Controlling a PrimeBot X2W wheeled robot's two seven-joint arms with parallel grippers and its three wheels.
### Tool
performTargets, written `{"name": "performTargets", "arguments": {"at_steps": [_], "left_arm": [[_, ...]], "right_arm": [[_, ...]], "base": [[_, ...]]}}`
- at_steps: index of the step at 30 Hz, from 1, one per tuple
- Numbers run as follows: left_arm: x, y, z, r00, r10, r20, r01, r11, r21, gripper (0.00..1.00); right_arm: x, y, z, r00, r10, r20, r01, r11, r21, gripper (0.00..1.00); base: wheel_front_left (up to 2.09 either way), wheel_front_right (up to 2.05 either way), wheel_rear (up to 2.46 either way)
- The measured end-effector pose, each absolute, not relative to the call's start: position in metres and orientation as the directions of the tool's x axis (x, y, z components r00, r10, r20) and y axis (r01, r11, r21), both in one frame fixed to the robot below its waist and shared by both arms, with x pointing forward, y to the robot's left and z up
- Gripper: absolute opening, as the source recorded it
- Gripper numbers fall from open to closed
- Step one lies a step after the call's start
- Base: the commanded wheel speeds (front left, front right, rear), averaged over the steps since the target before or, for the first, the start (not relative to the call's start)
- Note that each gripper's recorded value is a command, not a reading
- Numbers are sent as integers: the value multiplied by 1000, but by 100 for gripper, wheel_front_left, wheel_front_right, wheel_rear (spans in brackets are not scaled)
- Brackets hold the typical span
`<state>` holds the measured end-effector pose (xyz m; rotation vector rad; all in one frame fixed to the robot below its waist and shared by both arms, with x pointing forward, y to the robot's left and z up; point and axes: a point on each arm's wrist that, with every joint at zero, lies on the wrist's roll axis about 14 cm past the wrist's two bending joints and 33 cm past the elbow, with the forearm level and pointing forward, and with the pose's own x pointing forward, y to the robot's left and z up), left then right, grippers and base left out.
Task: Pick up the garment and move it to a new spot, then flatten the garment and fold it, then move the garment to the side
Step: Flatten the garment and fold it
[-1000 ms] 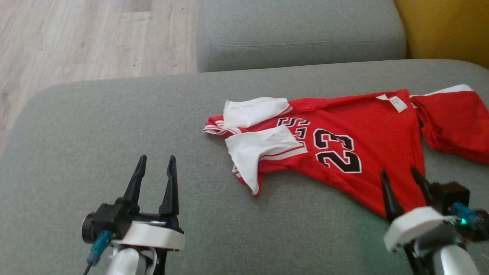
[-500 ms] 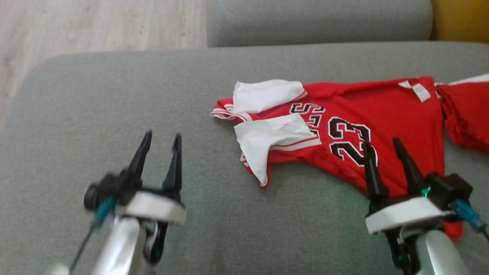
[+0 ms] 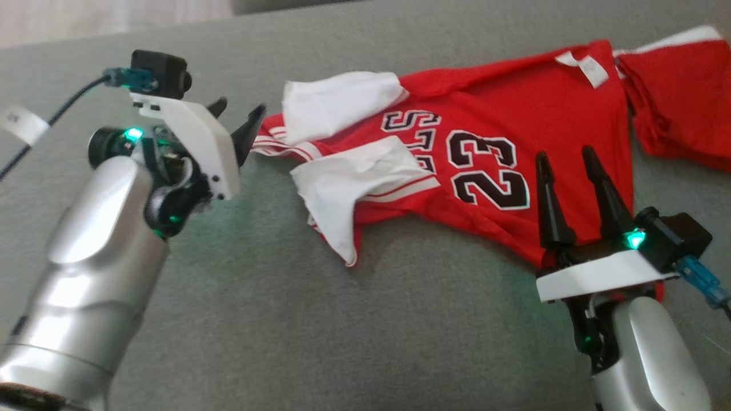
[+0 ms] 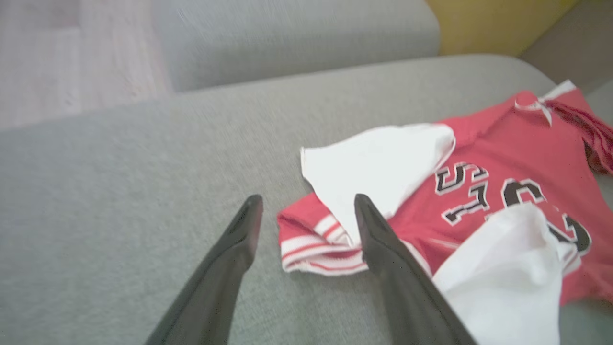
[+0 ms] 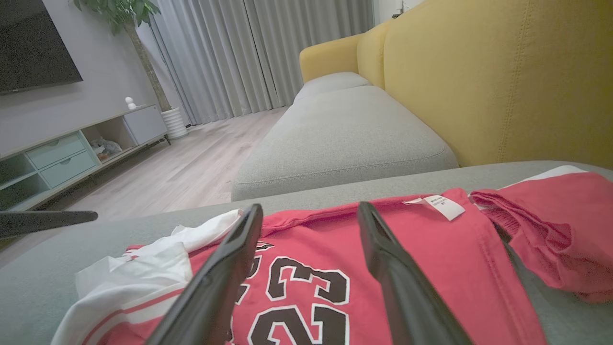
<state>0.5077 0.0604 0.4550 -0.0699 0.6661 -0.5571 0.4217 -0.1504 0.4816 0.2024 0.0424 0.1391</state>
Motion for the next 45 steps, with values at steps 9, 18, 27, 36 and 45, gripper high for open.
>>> {"name": "performTargets", "arguments": {"at_steps": [9, 18, 27, 36, 45], "left_arm": [[492, 52, 390, 365, -516, -775, 486, 816, -314, 100], [492, 53, 380, 308, -499, -810, 504, 808, -306, 0], [534, 63, 400, 508, -492, -707, 523, 828, -200, 0], [600, 83, 462, 750, -437, -496, 529, 847, 54, 0], [612, 95, 487, 834, -404, -376, 484, 862, 148, 100]], "right_arm": [[422, -175, 461, 995, 71, -70, -55, 978, 202, 100], [424, -180, 455, 995, 55, -77, -39, 979, 202, 100], [427, -181, 452, 995, 53, -81, -36, 979, 202, 100], [428, -179, 451, 995, 60, -78, -43, 978, 203, 100], [427, -174, 452, 995, 72, -75, -55, 975, 214, 100]], "base": [[0, 0, 0], [0, 0, 0], [0, 0, 0], [0, 0, 0], [0, 0, 0]]}}
